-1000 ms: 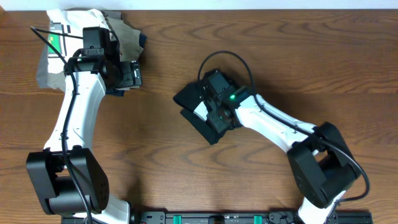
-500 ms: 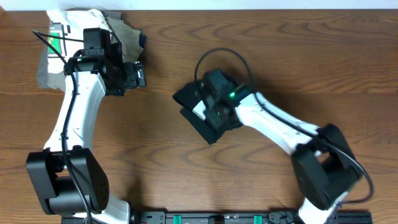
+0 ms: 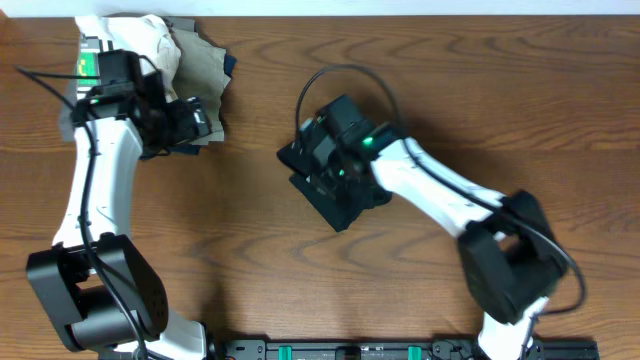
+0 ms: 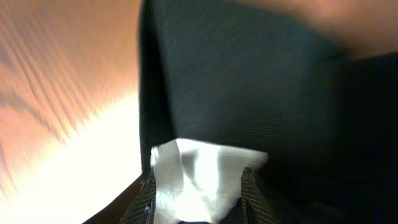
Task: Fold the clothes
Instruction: 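Press the folded black bundle down with the right gripper, then release the bundle and raise the right gripper to the top right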
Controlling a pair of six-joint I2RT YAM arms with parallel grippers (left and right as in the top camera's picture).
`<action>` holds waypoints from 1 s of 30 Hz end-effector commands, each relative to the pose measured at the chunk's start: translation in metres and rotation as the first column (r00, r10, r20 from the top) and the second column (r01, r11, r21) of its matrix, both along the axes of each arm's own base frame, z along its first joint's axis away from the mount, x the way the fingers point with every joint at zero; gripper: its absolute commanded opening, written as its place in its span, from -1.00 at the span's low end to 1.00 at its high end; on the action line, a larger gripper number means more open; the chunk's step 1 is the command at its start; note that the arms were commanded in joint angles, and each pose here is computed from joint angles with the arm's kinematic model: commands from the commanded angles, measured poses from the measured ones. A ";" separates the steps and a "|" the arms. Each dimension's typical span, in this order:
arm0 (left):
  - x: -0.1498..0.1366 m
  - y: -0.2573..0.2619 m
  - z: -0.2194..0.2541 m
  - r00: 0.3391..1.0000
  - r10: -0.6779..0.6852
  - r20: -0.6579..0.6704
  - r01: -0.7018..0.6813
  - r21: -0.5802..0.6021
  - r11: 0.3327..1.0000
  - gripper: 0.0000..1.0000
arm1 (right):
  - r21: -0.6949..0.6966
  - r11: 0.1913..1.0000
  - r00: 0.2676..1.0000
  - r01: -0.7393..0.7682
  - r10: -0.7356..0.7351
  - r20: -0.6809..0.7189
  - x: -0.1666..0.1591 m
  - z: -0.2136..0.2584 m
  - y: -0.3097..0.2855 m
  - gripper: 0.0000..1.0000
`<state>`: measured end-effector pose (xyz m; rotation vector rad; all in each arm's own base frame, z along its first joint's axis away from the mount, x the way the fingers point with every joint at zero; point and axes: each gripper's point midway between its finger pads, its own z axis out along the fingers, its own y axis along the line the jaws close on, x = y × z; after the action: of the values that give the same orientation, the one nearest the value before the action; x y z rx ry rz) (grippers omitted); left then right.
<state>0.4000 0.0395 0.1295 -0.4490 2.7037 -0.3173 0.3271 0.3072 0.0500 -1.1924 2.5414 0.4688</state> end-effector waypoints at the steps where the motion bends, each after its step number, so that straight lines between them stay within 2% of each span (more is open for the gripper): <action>1: -0.001 0.010 -0.003 0.999 0.047 -0.011 -0.047 -0.024 0.999 0.89 | -0.017 0.993 0.991 -0.115 0.114 -0.065 -0.026 -0.023 0.009 -0.07; 5: -0.002 0.017 -0.003 0.998 0.064 -0.011 -0.064 -0.023 0.998 0.89 | -0.096 0.991 0.994 -0.098 0.093 -0.062 -0.022 -0.041 -0.001 0.12; 6: -0.002 0.017 -0.003 0.998 0.065 -0.011 -0.065 -0.023 0.998 0.96 | -0.106 0.990 0.995 -0.090 0.085 -0.049 -0.018 -0.042 -0.003 0.18; 9: -0.001 0.017 -0.003 0.998 0.064 -0.007 -0.064 -0.028 0.998 0.96 | -0.101 0.993 0.998 -0.064 0.065 0.001 -0.003 -0.031 -0.004 0.38; 13: 0.000 0.002 0.001 0.999 0.031 0.009 -0.030 -0.103 0.994 0.96 | -0.042 0.998 0.996 -0.037 0.040 0.077 0.021 0.016 0.003 0.50; 19: 0.001 -0.020 0.010 0.999 -0.017 0.036 0.025 -0.227 0.973 0.96 | 0.052 0.999 0.978 -0.010 -0.001 0.207 0.045 0.122 0.004 0.70; 21: 0.001 -0.029 0.013 0.998 -0.036 0.043 0.046 -0.272 0.961 0.96 | 0.072 0.997 0.969 0.005 -0.023 0.248 0.052 0.148 0.000 0.89; 22: -0.001 -0.036 0.015 0.996 -0.067 0.053 0.080 -0.292 0.953 0.96 | 0.078 0.997 0.962 0.027 -0.047 0.269 0.057 0.159 -0.006 0.98; 26: -0.015 -0.064 0.014 0.986 -0.164 0.022 0.162 -0.331 0.930 0.96 | 0.075 0.970 0.916 0.231 -0.243 0.319 0.092 0.178 -0.048 0.98; 30: -0.032 -0.103 0.007 0.965 -0.260 -0.036 0.232 -0.351 0.907 0.96 | 0.110 0.905 0.862 0.410 -0.424 0.276 0.118 0.177 -0.096 0.98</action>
<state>0.3777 -0.0288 0.1404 -0.3380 2.7524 -0.7867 0.4205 0.2546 0.2389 -0.8426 2.3087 0.2806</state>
